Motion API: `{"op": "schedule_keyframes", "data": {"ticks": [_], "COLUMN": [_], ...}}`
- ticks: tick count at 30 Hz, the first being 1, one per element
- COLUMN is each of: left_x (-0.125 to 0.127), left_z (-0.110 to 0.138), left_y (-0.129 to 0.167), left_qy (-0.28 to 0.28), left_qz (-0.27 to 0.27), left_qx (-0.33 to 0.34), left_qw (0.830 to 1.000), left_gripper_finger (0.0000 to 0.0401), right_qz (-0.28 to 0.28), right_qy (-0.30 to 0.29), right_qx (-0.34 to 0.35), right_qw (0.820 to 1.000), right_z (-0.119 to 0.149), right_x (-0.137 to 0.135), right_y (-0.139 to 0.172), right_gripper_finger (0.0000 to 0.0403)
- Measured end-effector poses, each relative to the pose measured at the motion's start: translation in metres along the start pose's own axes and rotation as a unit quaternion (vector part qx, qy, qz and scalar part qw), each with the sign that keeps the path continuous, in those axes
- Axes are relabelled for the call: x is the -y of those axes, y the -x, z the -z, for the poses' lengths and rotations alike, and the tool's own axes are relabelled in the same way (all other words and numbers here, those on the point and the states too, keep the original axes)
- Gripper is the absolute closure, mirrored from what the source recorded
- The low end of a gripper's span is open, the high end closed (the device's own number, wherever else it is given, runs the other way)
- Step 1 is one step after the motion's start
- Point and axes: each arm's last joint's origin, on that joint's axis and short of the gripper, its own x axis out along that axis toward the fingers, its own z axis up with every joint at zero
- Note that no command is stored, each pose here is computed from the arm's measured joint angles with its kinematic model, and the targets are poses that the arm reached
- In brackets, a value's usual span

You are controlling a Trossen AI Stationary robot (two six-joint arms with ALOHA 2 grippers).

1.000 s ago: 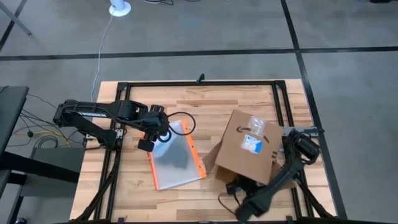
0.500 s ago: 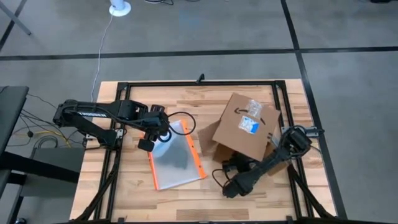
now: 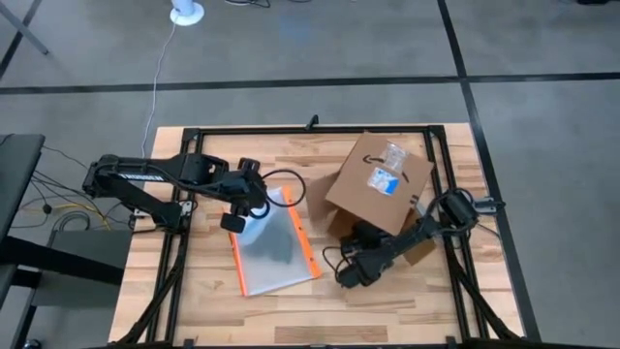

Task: Unpack boxes
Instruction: Put the green charger adapter into the white zip bag

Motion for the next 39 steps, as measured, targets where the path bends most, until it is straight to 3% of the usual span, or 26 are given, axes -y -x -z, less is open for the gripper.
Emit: {"op": "schedule_keyframes", "data": {"ticks": [6,13,18,22,29,39], "left_x": [0.0,0.0,0.0,0.0,0.0,0.0], "left_z": [0.0,0.0,0.0,0.0,0.0,-0.002], "left_y": [0.0,0.0,0.0,0.0,0.0,0.0], "left_qy": [0.015,0.029,0.031,0.031,0.026,-0.003], "left_qz": [0.001,0.002,0.002,0.002,0.003,-0.001], "left_qx": [0.0,0.0,0.001,0.001,-0.001,0.011], "left_qw": [1.0,1.0,1.0,1.0,1.0,1.0], "left_gripper_finger": [0.0249,0.0249,0.0249,0.0249,0.0249,0.0249], "right_qz": [0.032,0.056,0.036,-0.015,-0.098,-0.184], "right_qy": [-0.015,-0.064,-0.099,-0.097,-0.064,0.11], "right_qx": [0.035,0.025,0.018,0.003,-0.018,-0.022], "right_qw": [0.999,0.996,0.994,0.995,0.993,0.976], "right_z": [-0.023,-0.036,-0.037,-0.033,-0.024,-0.013], "right_x": [-0.003,-0.004,-0.009,-0.019,-0.038,-0.054], "right_y": [-0.023,-0.062,-0.081,-0.091,-0.066,-0.007], "right_gripper_finger": [0.0216,0.0216,0.0216,0.0216,0.0216,0.0216]}}
